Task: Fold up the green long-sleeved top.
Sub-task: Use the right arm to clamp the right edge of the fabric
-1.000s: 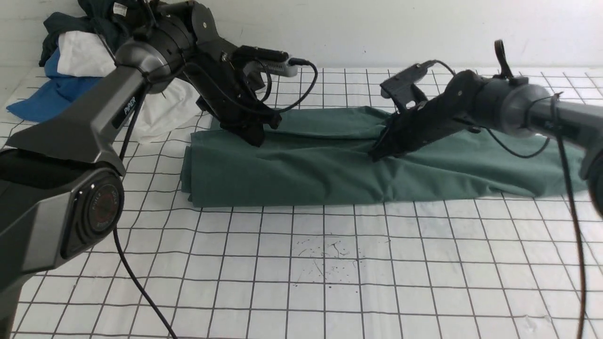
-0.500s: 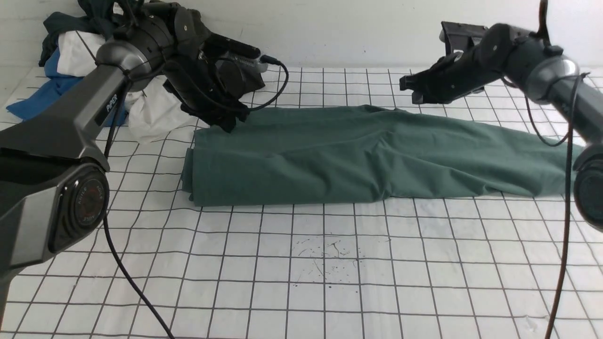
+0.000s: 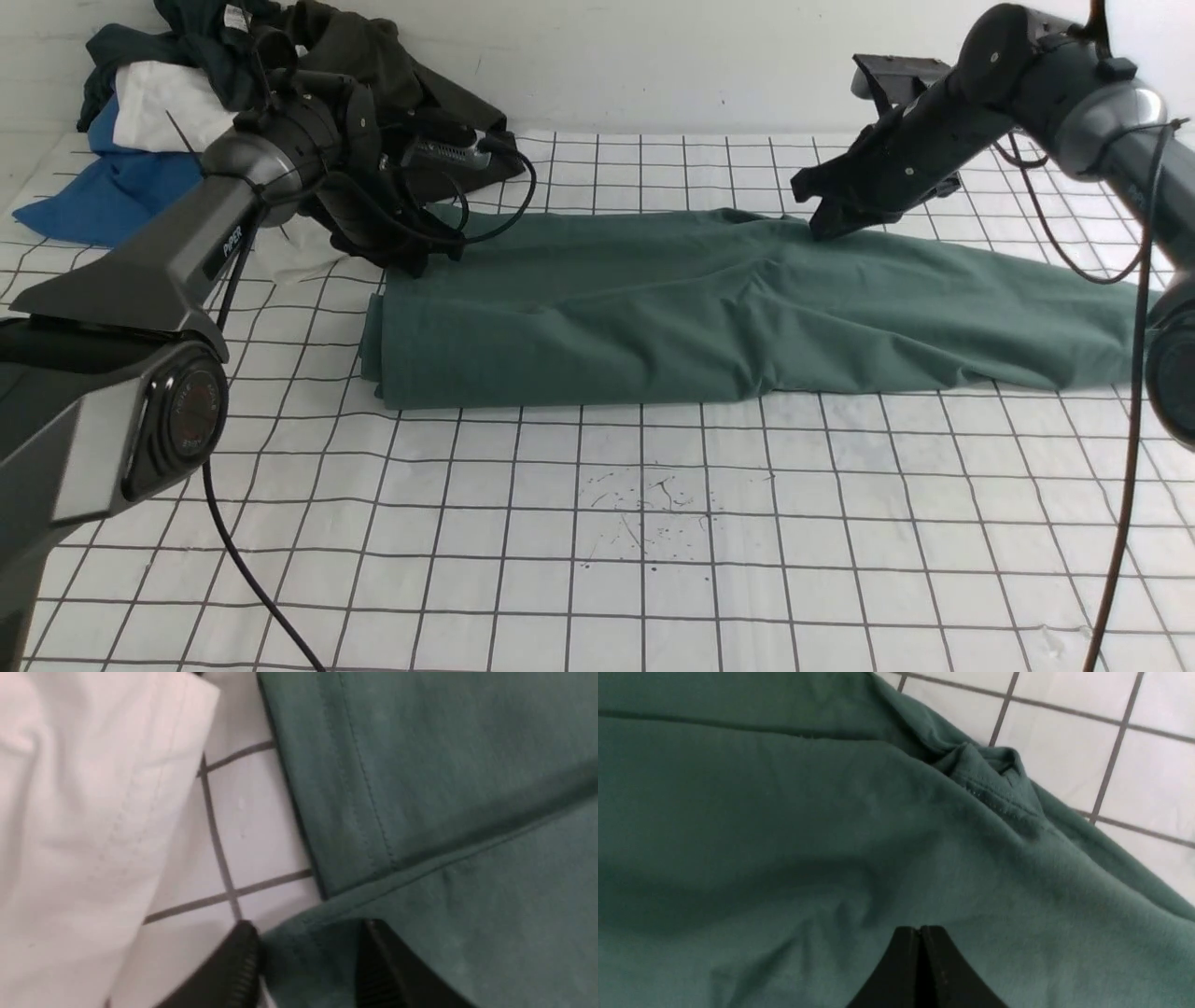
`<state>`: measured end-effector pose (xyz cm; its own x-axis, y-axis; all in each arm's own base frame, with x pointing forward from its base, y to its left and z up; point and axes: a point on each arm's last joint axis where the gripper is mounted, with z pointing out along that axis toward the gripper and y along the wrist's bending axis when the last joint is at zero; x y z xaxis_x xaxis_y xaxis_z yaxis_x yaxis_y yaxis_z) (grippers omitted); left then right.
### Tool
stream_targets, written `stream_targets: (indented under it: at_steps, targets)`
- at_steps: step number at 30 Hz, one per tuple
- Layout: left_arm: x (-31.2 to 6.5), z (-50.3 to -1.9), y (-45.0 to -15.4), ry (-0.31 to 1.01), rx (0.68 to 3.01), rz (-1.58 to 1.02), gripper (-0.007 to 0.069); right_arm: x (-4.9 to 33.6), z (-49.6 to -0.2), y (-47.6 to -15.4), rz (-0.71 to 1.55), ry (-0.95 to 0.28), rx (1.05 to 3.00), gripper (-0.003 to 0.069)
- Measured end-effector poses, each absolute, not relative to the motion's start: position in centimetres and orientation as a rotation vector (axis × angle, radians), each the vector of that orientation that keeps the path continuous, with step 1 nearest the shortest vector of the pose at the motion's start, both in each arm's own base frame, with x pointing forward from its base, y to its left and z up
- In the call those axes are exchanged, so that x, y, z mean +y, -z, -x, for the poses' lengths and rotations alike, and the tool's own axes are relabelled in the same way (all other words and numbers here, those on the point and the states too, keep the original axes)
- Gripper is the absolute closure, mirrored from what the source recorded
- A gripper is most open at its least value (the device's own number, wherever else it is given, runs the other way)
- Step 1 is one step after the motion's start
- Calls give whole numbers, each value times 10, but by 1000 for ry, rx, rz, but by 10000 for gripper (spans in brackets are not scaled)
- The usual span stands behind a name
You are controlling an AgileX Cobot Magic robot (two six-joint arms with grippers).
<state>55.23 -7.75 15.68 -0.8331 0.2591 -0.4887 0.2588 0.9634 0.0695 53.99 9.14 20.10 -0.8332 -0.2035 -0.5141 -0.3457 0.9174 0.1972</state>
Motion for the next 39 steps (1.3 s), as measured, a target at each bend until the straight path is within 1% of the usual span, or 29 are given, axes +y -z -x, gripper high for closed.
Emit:
stream_targets:
  at_steps: [3,4,7,11,14,16,19,20,21,22,24,26,29,30,31,32,33,34,35,37,38,39]
  targets:
    - [-78,-552,-157,-5,2598,-382,575,91,-539,-201,404,-385,2583,673]
    - [-77,-552,-157,-8,2595,-394,598,91,-539,-201,411,-383,2583,673]
    - [-78,-551,-169,-13,2573,-410,613,91,-538,-204,439,-368,2577,673]
    - [-78,-552,-198,-15,2475,-395,613,89,-536,-217,469,-337,2555,673]
    - [-79,-557,-206,-16,2393,-382,613,87,-535,-223,477,-309,2547,673]
    - [-79,-561,-204,-17,2349,-374,613,87,-535,-224,480,-296,2547,673]
    - [-81,-570,-192,-17,2288,-362,613,85,-534,-225,488,-276,2556,673]
    - [-81,-572,-184,-16,2288,-361,612,85,-534,-224,494,-272,2559,673]
    - [-81,-572,-184,-16,2288,-361,611,85,-534,-224,494,-273,2559,673]
    - [-81,-573,-175,-15,2305,-361,603,85,-533,-224,497,-269,2564,673]
    - [-81,-572,-167,-14,2335,-365,578,84,-533,-224,503,-261,2570,673]
    - [-80,-568,-166,-22,2391,-378,498,82,-530,-225,517,-227,2588,673]
    - [-79,-560,-178,-21,2450,-385,402,78,-525,-225,521,-204,2612,673]
    - [-79,-555,-188,-3,2478,-382,365,76,-523,-222,518,-205,2632,673]
    - [-80,-551,-194,19,2501,-377,349,74,-522,-216,516,-207,2655,673]
    - [-81,-550,-197,30,2503,-374,344,73,-521,-215,514,-209,2660,673]
    - [-84,-543,-207,92,2543,-366,332,71,-518,-201,508,-225,2705,673]
    - [-85,-541,-208,102,2549,-368,330,71,-518,-199,510,-227,2712,673]
    - [-90,-535,-212,174,2600,-370,329,70,-514,-184,520,-239,2759,673]
    - [-100,-526,-210,259,2674,-407,343,69,-509,-166,554,-245,2807,673]
    - [-107,-522,-204,311,2714,-447,365,68,-508,-158,576,-230,2808,673]
    - [-112,-520,-200,332,2729,-468,382,66,-509,-158,586,-193,2790,673]
